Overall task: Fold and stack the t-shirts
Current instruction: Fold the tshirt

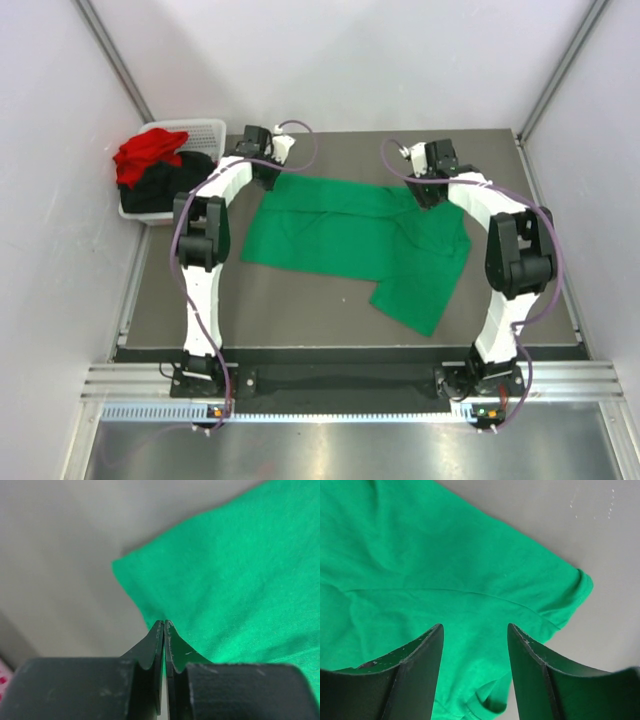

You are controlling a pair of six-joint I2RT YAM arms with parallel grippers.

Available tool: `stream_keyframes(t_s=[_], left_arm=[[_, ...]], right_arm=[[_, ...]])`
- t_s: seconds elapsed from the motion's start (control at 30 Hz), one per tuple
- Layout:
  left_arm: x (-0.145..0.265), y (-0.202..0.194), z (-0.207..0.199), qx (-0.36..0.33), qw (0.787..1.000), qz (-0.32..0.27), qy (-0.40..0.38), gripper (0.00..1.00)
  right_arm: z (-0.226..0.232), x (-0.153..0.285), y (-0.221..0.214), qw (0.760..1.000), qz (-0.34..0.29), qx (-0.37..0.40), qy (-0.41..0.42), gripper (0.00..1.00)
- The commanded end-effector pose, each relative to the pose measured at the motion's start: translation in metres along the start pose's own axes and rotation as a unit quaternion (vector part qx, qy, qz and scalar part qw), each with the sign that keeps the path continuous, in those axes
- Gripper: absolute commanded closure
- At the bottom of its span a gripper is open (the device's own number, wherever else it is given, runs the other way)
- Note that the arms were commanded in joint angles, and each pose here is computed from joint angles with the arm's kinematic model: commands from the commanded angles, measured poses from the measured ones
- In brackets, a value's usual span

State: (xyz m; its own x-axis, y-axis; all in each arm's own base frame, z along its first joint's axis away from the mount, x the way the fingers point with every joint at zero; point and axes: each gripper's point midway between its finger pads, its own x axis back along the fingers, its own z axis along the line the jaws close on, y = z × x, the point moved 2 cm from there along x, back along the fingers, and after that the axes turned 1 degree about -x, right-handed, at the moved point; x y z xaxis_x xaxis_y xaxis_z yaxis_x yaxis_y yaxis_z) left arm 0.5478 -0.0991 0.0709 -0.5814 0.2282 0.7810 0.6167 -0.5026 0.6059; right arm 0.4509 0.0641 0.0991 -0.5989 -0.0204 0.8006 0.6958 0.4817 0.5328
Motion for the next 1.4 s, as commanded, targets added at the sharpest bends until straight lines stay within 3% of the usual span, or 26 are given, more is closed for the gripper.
stream_keyframes(t_s=[0.0,0.37,0.63,1.17,1.27,1.37], left_arm=[[0.004,0.014,-0.003,0.01,1.0,-0.01,-0.013,0.96],[-0.021,-0.004,-0.005,0.029,0.999,0.016,-0.017,0.97],[-0.032,-0.017,-0.005,0.035,0.999,0.038,-0.004,0.96],[-0.051,-0.022,-0.015,0.018,0.998,0.054,0.027,0.97],[-0.053,-0.026,-0.012,0.014,0.997,0.064,0.052,0.99],[-0.055,-0.024,-0.011,0.011,0.996,0.062,0.059,1.0]], right_arm=[[-0.026,0.008,0.021,0.999,-0.034,-0.022,-0.031,0.46],[-0.076,-0.019,-0.012,0.996,0.008,-0.067,-0.057,0.48],[-0.081,-0.057,-0.009,0.996,0.029,-0.072,-0.034,0.5],[-0.136,-0.104,-0.019,0.99,0.076,-0.097,-0.074,0.58],[-0.139,-0.109,-0.02,0.989,0.084,-0.094,-0.077,0.65],[-0.135,-0.11,-0.021,0.99,0.088,-0.091,-0.063,0.81]])
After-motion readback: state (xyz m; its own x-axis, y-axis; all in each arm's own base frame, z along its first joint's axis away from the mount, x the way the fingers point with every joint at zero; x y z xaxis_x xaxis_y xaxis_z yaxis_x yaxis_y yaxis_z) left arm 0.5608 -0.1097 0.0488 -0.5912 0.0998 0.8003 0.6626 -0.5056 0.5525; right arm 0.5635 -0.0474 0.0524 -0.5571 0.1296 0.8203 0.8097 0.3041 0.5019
